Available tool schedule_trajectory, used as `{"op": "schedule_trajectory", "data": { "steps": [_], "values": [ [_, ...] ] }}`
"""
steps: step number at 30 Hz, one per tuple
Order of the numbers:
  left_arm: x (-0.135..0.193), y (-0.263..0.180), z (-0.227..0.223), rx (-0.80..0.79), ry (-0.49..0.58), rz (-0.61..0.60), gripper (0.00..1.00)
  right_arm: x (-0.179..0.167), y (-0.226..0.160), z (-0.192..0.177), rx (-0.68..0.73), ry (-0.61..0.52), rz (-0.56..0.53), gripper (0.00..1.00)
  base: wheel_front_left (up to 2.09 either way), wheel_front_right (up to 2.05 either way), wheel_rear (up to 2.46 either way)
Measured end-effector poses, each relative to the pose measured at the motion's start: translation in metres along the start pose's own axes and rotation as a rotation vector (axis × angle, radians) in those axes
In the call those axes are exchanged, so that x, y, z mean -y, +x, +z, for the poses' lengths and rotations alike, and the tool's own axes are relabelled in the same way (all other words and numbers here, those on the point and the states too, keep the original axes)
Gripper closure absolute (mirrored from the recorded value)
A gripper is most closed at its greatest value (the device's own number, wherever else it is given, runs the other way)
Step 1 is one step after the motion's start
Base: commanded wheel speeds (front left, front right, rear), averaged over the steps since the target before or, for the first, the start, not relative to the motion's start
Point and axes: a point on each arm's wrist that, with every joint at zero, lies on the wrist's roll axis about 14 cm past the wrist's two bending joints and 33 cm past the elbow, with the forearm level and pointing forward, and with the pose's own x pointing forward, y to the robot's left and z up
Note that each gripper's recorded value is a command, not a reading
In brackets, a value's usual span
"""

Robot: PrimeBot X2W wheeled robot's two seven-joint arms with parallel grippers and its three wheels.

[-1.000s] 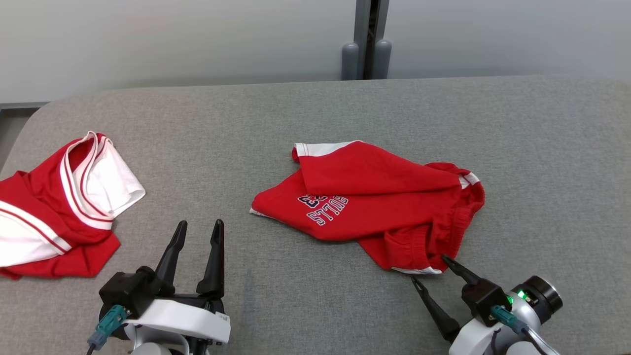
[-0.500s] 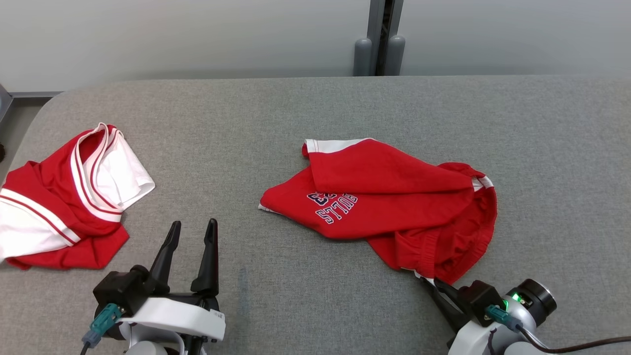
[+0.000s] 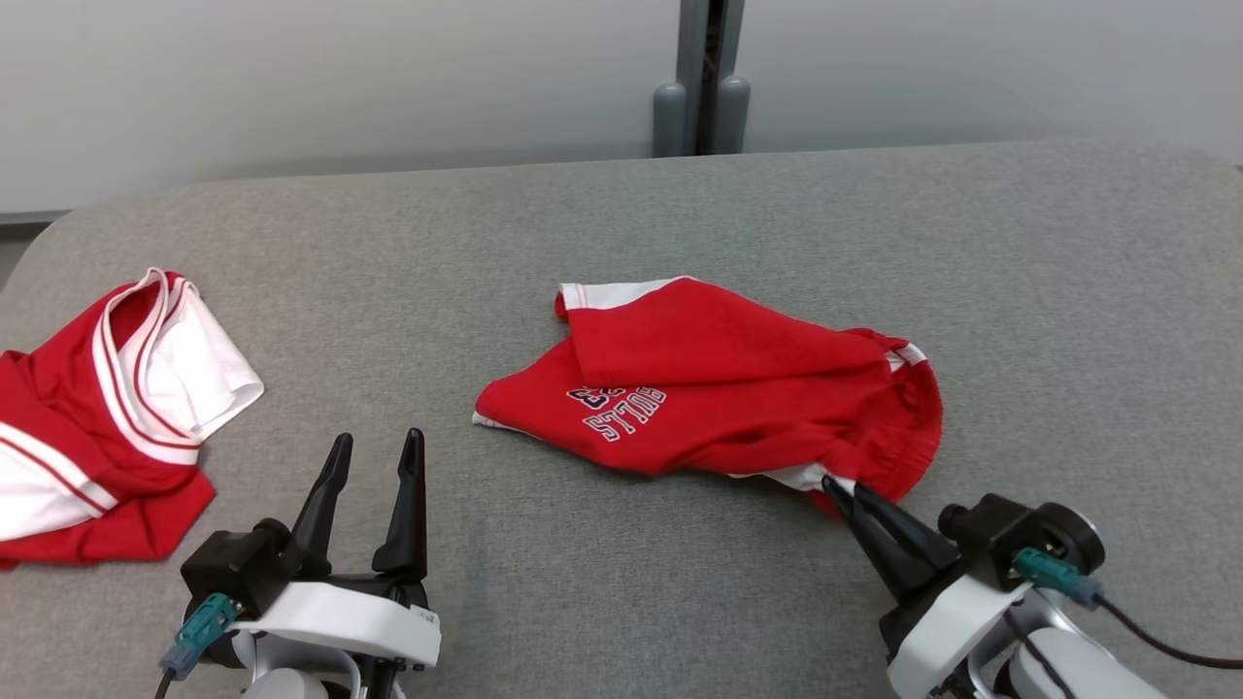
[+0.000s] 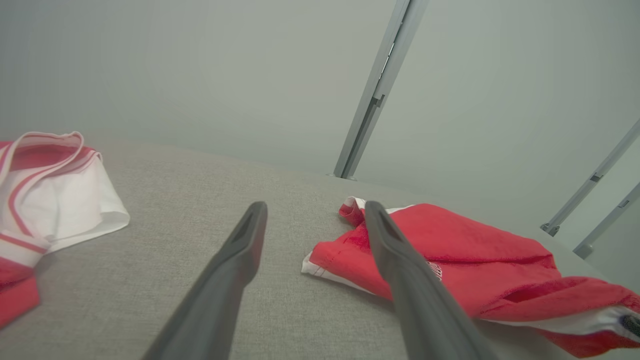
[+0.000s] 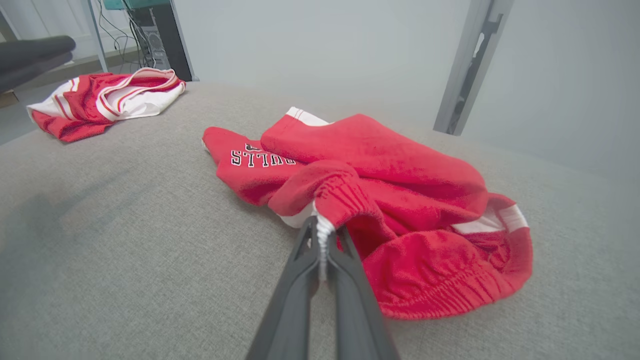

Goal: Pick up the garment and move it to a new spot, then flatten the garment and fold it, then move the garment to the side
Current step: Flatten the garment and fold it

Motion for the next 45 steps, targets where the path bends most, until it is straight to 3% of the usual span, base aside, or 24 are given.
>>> {"op": "schedule_trajectory", "data": {
  "steps": [14,20,31,41,45],
  "values": [
    [0.022,0.006,-0.006,-0.019,0.001,-0.066,0.00,0.024,-0.020,0.076,0.229,0.078,-0.059,1.00,0.00,0.00,0.00],
    [0.025,0.002,-0.022,-0.070,0.007,-0.078,0.00,0.030,-0.024,0.078,0.233,0.078,-0.075,1.00,0.00,0.00,0.00],
    [0.032,-0.001,-0.096,-0.332,0.071,-0.126,0.00,0.032,-0.025,0.065,0.193,0.088,-0.088,1.00,0.00,0.00,0.00],
    [0.026,0.017,-0.121,-0.457,0.140,-0.134,0.00,0.038,-0.023,0.060,0.178,0.091,-0.102,1.00,0.00,0.00,0.00],
    [0.024,0.022,-0.124,-0.477,0.117,-0.119,0.00,0.040,-0.023,0.059,0.174,0.093,-0.106,1.00,0.00,0.00,0.00]
  ]
}}
